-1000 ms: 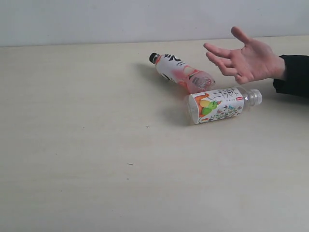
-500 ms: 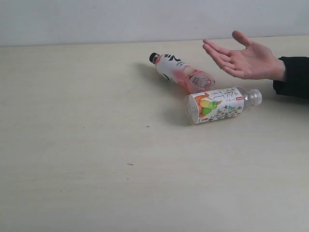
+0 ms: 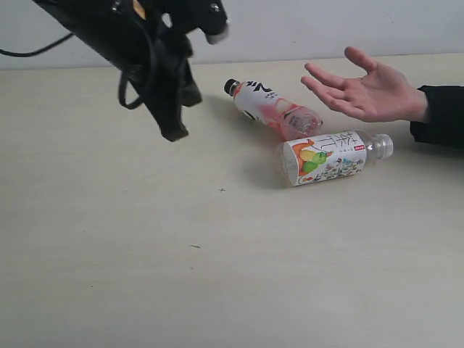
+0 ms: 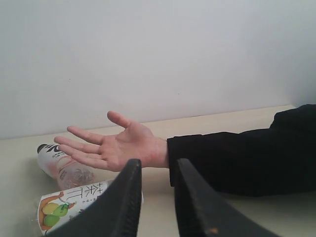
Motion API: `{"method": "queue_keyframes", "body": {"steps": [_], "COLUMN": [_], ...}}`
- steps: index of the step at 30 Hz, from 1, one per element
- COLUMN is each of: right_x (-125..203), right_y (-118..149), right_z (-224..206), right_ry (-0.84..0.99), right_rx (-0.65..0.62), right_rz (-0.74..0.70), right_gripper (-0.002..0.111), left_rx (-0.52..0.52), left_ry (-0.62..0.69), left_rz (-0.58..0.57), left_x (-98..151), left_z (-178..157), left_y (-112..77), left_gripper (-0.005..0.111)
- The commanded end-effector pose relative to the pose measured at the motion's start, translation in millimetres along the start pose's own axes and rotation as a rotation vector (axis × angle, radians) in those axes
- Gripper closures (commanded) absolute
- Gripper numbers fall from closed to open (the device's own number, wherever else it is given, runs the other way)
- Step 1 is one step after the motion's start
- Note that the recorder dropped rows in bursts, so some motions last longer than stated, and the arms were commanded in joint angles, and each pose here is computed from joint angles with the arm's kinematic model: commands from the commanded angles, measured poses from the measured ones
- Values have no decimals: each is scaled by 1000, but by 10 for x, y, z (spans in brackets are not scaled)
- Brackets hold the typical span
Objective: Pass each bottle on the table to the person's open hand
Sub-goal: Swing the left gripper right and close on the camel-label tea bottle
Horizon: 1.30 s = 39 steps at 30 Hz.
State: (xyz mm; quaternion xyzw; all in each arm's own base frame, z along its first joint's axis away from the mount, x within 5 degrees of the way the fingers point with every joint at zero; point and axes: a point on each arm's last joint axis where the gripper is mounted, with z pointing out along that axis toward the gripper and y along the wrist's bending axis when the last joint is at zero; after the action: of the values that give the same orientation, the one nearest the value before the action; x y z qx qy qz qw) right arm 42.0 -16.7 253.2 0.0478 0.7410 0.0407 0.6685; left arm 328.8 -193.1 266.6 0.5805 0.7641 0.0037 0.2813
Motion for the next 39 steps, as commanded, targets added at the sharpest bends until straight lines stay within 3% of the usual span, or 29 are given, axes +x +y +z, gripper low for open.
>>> {"method": "queue_keyframes", "body": {"steps": [1, 8, 12, 22, 32, 35, 36, 37, 38, 39], "right_x": [0, 0, 0, 0, 0, 0, 0, 0, 0, 0], "right_y": [2, 2, 2, 2, 2, 2, 2, 2, 2, 2], "right_z": [-3, -3, -3, -3, -3, -3, -3, -3, -3, -3], "right_ry": [-6, -6, -6, -6, -6, -6, -6, -6, -6, -6], "right_rx": [-5, -5, -5, -5, -5, -5, -5, -5, -5, -5], "right_rz": [-3, -3, -3, -3, -3, -3, -3, -3, -3, -3], "right_gripper": [83, 83, 83, 83, 83, 83, 83, 83, 83, 83], "left_rx": [136, 98, 113, 100, 159, 156, 154, 154, 152, 152], "left_ry": [-125, -249, -260, -186, -97, -100, -104, -104, -106, -104], "left_rz": [100, 132, 65, -52, -57, -58, -58, -58, -58, -57], "left_x": [-292, -624, -785, -1016, -1110, -1111, -1114, -1114, -1116, -1114], "left_z": [130, 354, 518, 912, 1196, 1205, 1206, 1206, 1206, 1209], "left_y": [-299, -573, -628, -468, -430, -429, -426, -427, -425, -425], "left_gripper": [107, 107, 107, 107, 106, 97, 82, 76, 59, 55]}}
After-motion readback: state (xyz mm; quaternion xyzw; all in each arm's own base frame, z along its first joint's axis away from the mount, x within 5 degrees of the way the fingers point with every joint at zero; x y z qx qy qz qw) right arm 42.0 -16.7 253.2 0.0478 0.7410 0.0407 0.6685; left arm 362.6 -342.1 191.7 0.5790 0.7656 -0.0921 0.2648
